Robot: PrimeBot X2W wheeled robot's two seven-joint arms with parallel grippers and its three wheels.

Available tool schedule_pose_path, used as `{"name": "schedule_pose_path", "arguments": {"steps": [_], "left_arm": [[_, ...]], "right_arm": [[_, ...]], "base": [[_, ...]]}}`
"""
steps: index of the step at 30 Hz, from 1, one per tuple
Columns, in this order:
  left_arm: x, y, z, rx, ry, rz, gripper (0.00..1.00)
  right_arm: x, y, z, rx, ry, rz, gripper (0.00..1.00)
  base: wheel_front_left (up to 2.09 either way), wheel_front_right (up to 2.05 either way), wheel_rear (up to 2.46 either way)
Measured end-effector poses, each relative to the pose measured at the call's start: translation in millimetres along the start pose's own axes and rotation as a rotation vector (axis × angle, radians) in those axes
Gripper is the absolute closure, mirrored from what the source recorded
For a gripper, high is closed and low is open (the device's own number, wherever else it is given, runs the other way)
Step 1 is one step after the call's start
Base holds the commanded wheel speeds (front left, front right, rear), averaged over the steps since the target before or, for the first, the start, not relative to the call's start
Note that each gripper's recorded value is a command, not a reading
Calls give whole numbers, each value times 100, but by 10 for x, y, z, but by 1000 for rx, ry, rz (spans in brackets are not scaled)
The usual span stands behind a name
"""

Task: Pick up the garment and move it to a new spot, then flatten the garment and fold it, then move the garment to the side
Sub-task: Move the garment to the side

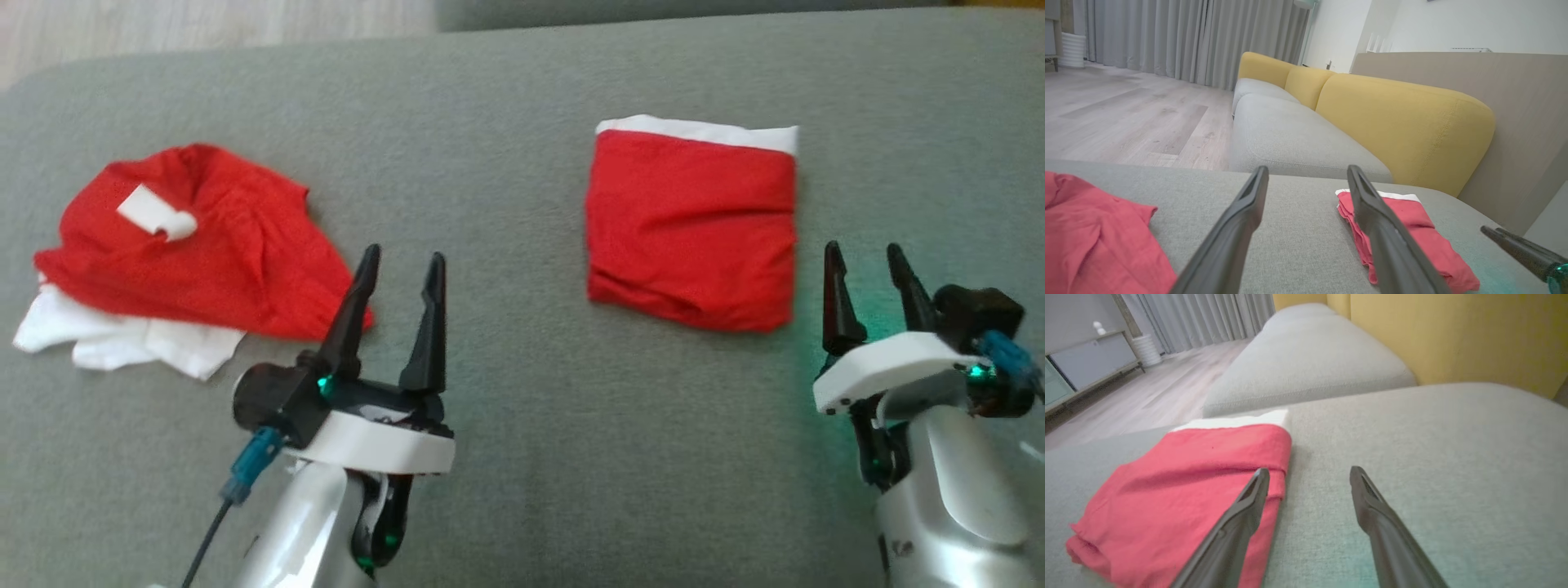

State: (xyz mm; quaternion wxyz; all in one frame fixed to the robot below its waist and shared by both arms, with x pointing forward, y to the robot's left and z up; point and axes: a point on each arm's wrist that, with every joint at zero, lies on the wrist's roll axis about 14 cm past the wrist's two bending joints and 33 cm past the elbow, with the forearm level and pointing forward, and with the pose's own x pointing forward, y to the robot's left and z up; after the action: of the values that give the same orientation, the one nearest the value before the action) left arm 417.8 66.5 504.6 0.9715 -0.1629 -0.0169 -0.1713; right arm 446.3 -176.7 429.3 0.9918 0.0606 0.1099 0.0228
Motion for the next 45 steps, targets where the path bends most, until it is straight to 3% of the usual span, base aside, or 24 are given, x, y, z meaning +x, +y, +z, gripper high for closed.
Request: {"name": "schedule_pose_path", "arguments": {"steps": [5,16,18,23,28,39,45], "left_arm": [[-39,85,-79,2,24,24,0],[-27,257,-131,0,40,73,0],[-30,275,-140,0,42,80,0],[5,228,-120,-1,35,64,0],[78,111,-71,-2,19,26,0],[186,-277,-49,-23,6,-86,0],[223,-292,-98,-36,16,-90,0]], "right_arm": [[182,170,-309,23,127,39,0],[567,538,-591,78,268,118,0],[635,566,-573,45,275,133,100],[628,567,-541,-25,258,153,100],[557,414,-476,-163,236,167,100],[393,-534,-103,-494,255,94,100],[279,-1109,-12,-582,339,26,100]], "base": [[0,0,0],[0,0,0],[0,0,0],[0,0,0],[0,0,0],[0,0,0],[0,0,0]]}}
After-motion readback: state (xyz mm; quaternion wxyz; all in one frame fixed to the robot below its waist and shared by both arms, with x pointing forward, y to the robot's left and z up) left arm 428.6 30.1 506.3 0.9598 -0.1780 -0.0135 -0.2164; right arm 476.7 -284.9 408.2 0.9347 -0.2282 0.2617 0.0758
